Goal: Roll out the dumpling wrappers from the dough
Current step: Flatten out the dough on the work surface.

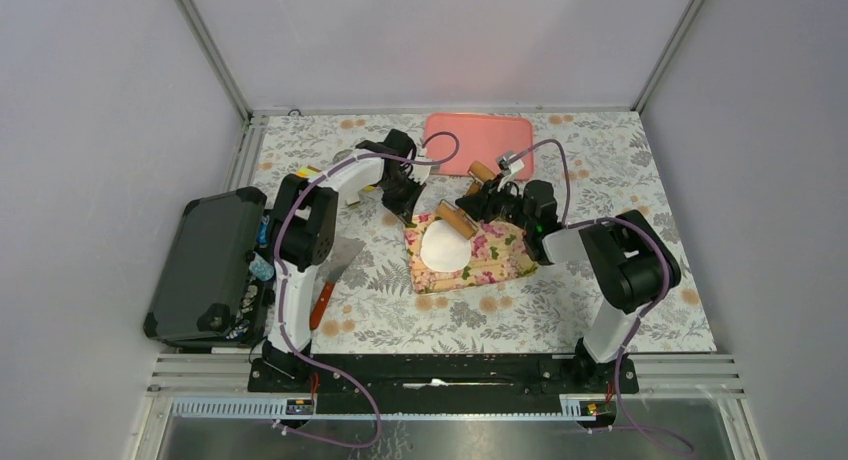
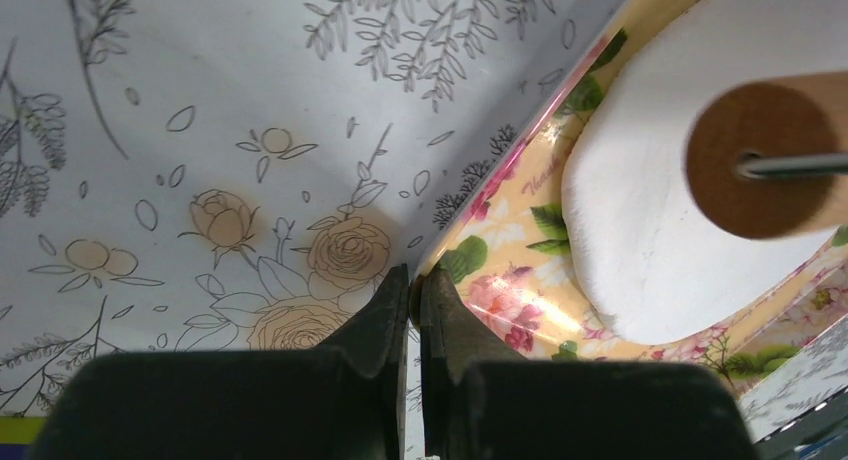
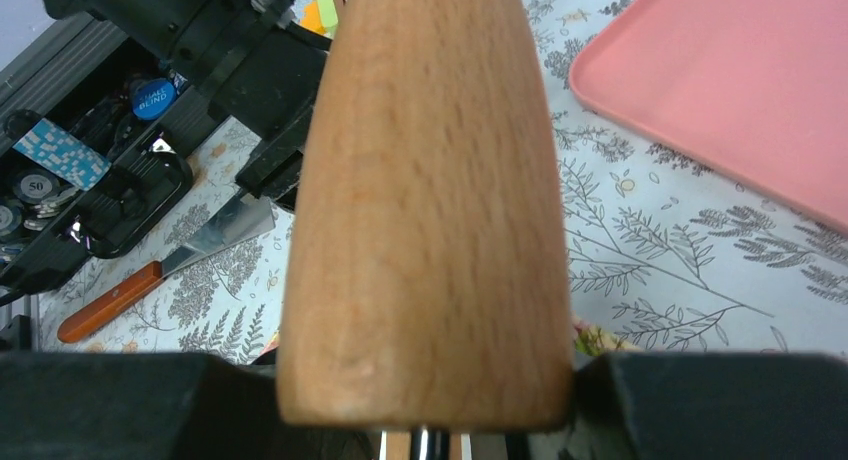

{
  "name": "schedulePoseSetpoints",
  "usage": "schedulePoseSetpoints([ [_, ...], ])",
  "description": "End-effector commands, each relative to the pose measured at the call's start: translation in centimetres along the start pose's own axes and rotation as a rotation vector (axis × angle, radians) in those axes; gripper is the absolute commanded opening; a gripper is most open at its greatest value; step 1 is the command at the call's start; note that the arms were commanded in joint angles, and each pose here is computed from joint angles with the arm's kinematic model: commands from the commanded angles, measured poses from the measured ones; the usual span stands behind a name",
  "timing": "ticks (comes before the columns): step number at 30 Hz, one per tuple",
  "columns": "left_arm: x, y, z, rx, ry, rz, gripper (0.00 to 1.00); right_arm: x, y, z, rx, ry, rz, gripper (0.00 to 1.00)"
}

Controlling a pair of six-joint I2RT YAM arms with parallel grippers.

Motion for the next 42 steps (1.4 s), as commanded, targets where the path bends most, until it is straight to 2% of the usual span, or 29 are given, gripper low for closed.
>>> schedulePoseSetpoints([
  [1, 0.3, -0.1, -0.9, 0.003, 0.142, -0.017, 0.00, 1.1, 0.4, -0.6, -0.076, -0.016, -0.057, 0.00],
  [6, 0.2, 0.3, -1.1, 0.019, 0.146, -0.002, 0.00, 2.1, -0.3, 0.8, -0.047, 0.000, -0.092, 0.00],
  [15, 0.7, 0.2, -2.3, 0.035, 0.244, -0.077, 0.00, 4.5, -0.7, -0.1, -0.037, -0.001, -0.282, 0.00],
  [24, 0.6, 0.3, -2.6, 0.032, 0.266, -0.069, 0.00, 3.8, -1.5, 4.1, 0.117, -0.014, -0.256, 0.00],
  [31, 0.1, 0.0, -2.8, 0.019, 0.256, -0.056, 0.00, 4.0, -1.3, 5.4, 0.195, -0.063, -0.264, 0.00],
  [38, 0.1, 0.2, -2.4, 0.031, 0.256, -0.046, 0.00, 4.9, -2.4, 9.5, 0.265, -0.036, -0.291, 0.00],
  [42, -0.1, 0.1, -2.5, 0.024, 0.254, -0.037, 0.00, 5.3, -2.7, 10.0, 0.280, -0.027, -0.308, 0.00],
])
Point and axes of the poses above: each gripper's point midway between its finger pads, its own y axis out along the fingers, its own x axis along the line the jaws close on, z = x × y, the point moved 5 cm from there along -y, back along the fingers, and after that the axes turned 12 degrees about -y, right-handed, at the moved point
